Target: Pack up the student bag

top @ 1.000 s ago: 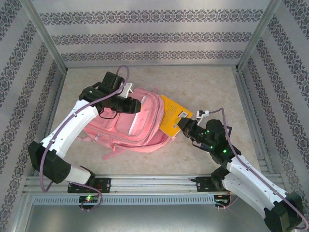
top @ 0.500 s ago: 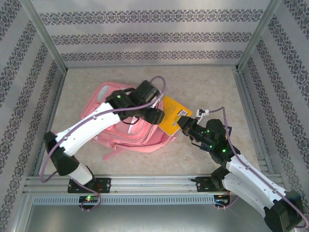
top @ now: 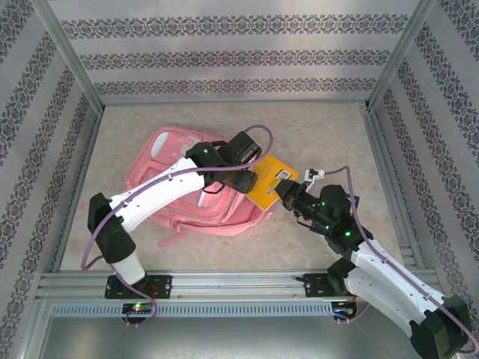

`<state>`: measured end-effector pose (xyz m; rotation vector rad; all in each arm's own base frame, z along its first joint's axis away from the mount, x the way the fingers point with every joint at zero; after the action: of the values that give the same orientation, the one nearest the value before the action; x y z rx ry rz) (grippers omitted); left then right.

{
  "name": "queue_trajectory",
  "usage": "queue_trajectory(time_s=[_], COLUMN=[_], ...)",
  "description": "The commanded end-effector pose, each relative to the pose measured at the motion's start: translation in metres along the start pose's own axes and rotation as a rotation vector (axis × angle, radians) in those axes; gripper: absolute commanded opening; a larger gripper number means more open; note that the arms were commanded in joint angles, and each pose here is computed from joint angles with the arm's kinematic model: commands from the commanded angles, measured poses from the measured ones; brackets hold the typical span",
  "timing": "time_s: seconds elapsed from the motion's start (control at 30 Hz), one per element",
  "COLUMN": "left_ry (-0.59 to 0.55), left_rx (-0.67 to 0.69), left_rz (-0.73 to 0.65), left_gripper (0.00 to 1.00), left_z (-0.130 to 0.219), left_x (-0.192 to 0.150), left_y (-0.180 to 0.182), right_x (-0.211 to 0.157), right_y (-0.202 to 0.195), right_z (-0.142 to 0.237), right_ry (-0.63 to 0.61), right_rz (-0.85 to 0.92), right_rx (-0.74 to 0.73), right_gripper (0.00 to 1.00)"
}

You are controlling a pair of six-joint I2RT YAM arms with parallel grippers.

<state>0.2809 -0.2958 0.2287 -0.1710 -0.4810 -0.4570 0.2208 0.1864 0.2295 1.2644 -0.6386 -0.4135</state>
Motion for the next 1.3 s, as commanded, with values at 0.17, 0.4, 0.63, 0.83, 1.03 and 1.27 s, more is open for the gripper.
queue_trajectory(time_s=[0.17,0.4,0.63,0.83,1.03,1.27], left_ry=[-0.021,-0.030,-0.004,-0.017,-0.094,-0.201], left_rx=[-0.040,-0.067,0.053,0.032,-0.058,-0.036], left_rz=[0.029,0.028,-0.011,-0.026,-0.003,-0.006], left_gripper=[0.55,0.56,0.41,0.04,0.00,0.00], left_z=[0.005,0.008,-0.015,-0.010,0.033,0.106], left_x=[0.002,0.003,0.000,0.005,0.018,0.027], left_y=[-0.008,-0.014,0.001,0.005,0.012,0.031], right_x=[0.008,0.008,0.008,0.007,0.004,-0.006], right_y=[0.064,0.065,0.069,0.063,0.040,-0.005], right_z=[0.012,0.010,0.012,0.013,0.014,0.009], right_ry=[-0.038,-0.035,-0.033,-0.040,-0.045,-0.024], right_rz=[0.086,0.082,0.085,0.083,0.143,0.143], right_rx=[0.233,0.235,0.246,0.237,0.134,0.011], right_gripper=[0.00,0.00,0.00,0.00,0.00,0.00])
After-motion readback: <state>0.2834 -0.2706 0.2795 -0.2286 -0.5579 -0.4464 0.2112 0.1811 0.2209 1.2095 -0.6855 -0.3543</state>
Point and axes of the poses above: each hand's point on the last joint's axis, 136 mm out from that joint toward the fingers, its own z axis back along the fingers, its own y axis along the line the jaws close on, x = y × z, the point moved 2 cm from there along z, back along the fingers, and after that the axes turned 2 degrees about z, right-handed, at the moved point
